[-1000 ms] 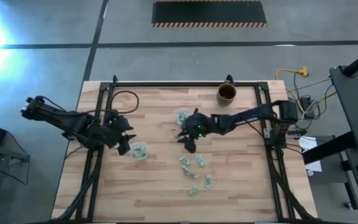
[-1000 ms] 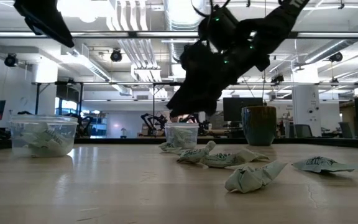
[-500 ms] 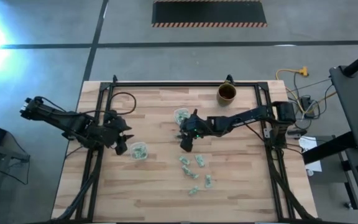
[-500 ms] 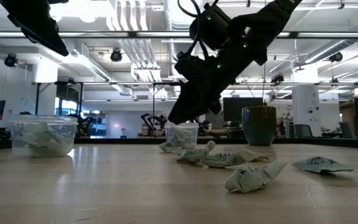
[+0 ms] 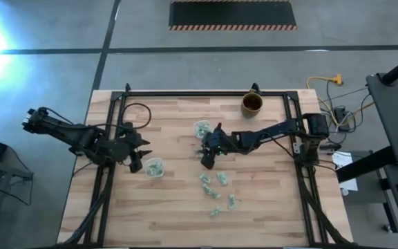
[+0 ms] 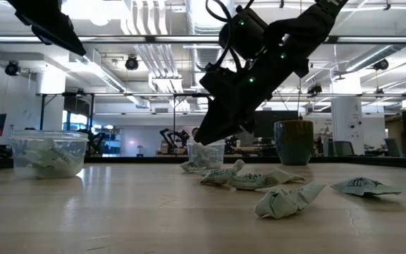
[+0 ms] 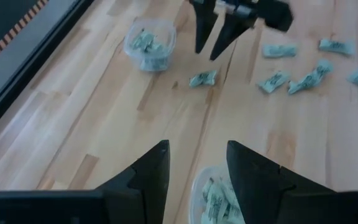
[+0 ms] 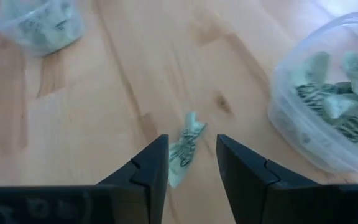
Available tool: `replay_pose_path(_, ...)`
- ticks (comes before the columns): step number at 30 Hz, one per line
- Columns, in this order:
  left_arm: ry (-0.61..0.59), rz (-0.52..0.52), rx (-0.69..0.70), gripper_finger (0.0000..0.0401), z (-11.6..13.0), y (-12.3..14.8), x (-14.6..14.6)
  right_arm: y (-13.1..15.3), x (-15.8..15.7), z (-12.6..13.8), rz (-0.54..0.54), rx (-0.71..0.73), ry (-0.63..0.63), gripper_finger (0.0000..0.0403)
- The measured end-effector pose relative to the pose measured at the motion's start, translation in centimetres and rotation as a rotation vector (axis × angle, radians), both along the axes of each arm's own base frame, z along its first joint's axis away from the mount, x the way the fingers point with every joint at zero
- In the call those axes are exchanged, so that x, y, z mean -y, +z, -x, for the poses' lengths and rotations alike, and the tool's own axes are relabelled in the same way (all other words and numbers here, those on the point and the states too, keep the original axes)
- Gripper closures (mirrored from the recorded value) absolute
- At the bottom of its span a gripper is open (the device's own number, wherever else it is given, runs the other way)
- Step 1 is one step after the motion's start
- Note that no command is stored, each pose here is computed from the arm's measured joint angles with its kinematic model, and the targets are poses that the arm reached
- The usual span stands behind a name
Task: Pick and place Stevia / Truvia into bins
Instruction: Put the stevia packet into the top transparent container
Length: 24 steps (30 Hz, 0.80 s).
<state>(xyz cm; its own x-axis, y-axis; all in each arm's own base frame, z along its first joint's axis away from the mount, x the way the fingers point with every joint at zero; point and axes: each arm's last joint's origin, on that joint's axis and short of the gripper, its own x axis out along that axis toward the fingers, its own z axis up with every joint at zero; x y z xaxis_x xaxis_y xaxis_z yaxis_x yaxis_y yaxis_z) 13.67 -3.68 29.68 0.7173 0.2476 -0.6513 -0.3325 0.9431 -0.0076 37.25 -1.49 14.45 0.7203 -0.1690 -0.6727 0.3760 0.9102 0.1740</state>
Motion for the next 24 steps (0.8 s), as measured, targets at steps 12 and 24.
replay_pose_path(12, 0.001, 0.004, 0.014, 0.0257, -0.3, 0.0, 0.1, -0.3, 0.0, 0.2, 0.002, 0.02, -0.015, 0.0273)
replay_pose_path(24, -0.011, -0.009, 0.018, 0.0257, -0.5, 0.1, 0.2, -1.3, -0.1, 1.0, -0.008, 0.022, -0.019, 0.0287)
